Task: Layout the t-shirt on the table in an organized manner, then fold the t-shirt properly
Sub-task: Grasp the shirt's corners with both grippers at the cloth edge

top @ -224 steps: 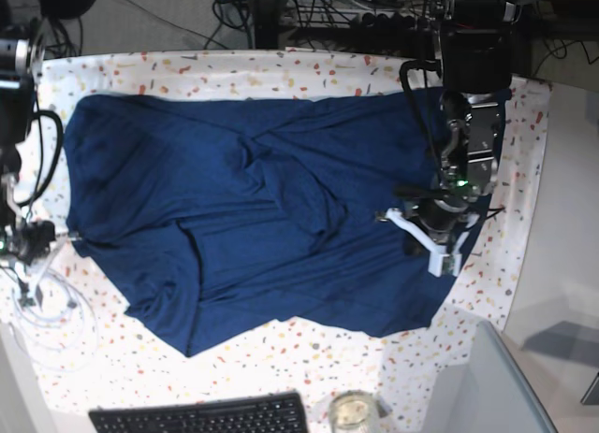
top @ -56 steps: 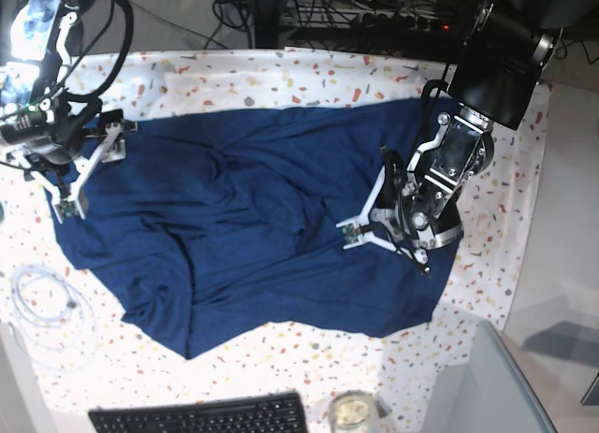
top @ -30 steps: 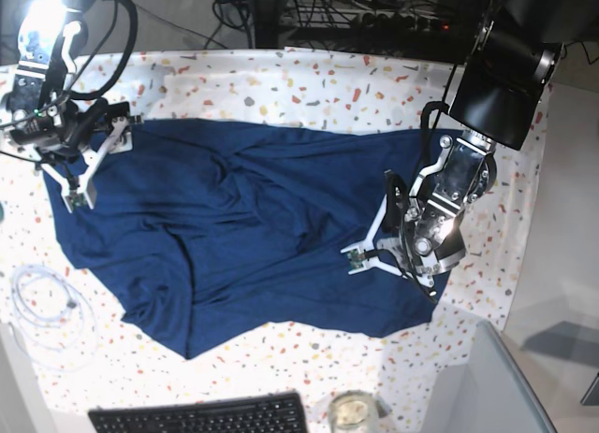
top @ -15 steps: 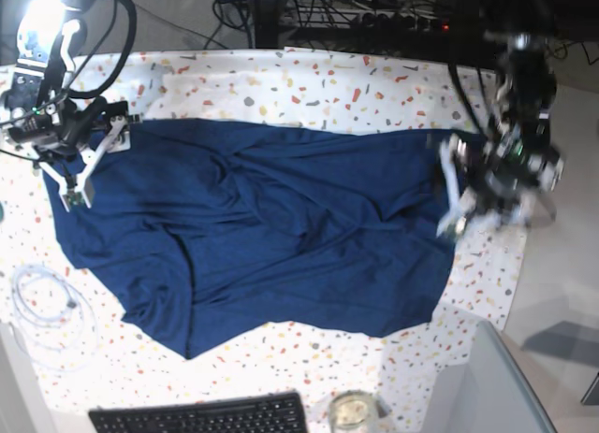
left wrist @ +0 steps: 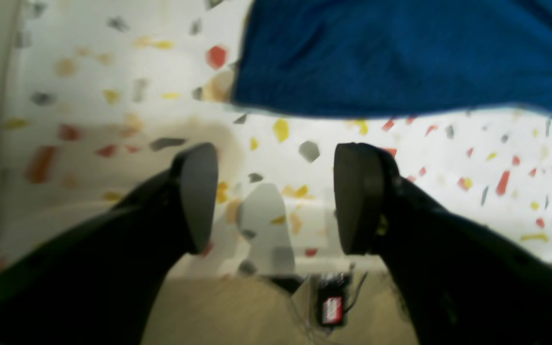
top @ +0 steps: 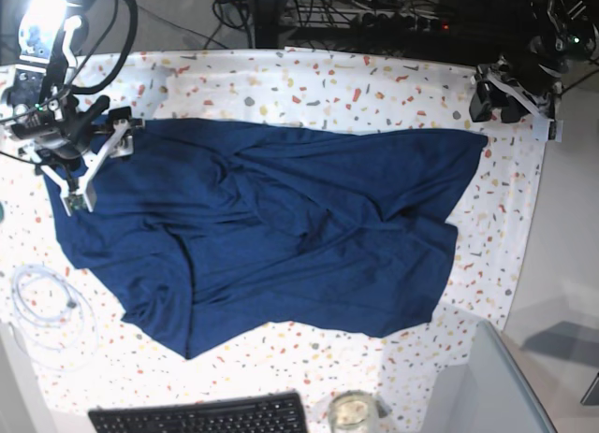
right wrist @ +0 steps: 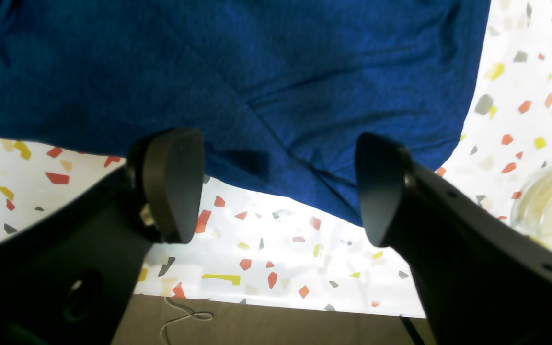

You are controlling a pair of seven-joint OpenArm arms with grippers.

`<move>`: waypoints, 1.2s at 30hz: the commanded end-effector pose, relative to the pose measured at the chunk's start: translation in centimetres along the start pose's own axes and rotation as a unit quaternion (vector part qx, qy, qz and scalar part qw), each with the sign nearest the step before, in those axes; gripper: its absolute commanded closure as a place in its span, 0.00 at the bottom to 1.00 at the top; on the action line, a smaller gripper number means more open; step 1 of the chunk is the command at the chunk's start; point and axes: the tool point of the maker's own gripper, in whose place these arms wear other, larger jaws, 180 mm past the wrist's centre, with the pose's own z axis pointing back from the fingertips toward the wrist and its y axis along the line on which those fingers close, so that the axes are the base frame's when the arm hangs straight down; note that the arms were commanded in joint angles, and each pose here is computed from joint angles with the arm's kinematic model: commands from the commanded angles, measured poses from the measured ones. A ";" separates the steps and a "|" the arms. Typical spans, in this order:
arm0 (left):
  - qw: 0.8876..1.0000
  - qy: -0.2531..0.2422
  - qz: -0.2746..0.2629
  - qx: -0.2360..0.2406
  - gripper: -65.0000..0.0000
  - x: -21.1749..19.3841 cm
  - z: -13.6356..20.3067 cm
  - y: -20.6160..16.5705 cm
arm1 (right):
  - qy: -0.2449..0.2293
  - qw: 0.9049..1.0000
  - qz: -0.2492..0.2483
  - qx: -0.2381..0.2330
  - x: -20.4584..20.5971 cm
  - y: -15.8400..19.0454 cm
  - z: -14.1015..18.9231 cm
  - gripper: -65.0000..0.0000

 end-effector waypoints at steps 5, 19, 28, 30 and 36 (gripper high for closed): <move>0.998 -0.053 0.022 -0.001 0.44 1.6 -0.7 0.9 | -0.026 1.000 0.002 -0.007 1.3 -0.5 0.7 0.29; 0.991 -0.095 0.098 -0.009 0.42 3.5 -2.5 2.2 | -0.024 1.000 -0.002 -0.010 1.1 -0.7 0.7 0.29; 0.976 -0.152 0.151 -0.039 1.00 5.3 -0.5 2.9 | -0.022 1.000 -0.001 -0.009 1.1 -0.7 0.6 0.29; 0.976 -0.153 0.151 -0.040 1.00 5.4 -0.5 2.9 | -0.022 1.000 0.000 -0.008 1.1 -0.6 0.6 0.29; 0.975 -0.158 0.154 -0.041 1.00 5.6 -0.6 2.8 | -0.023 1.000 0.001 -0.008 1.2 -0.6 0.6 0.29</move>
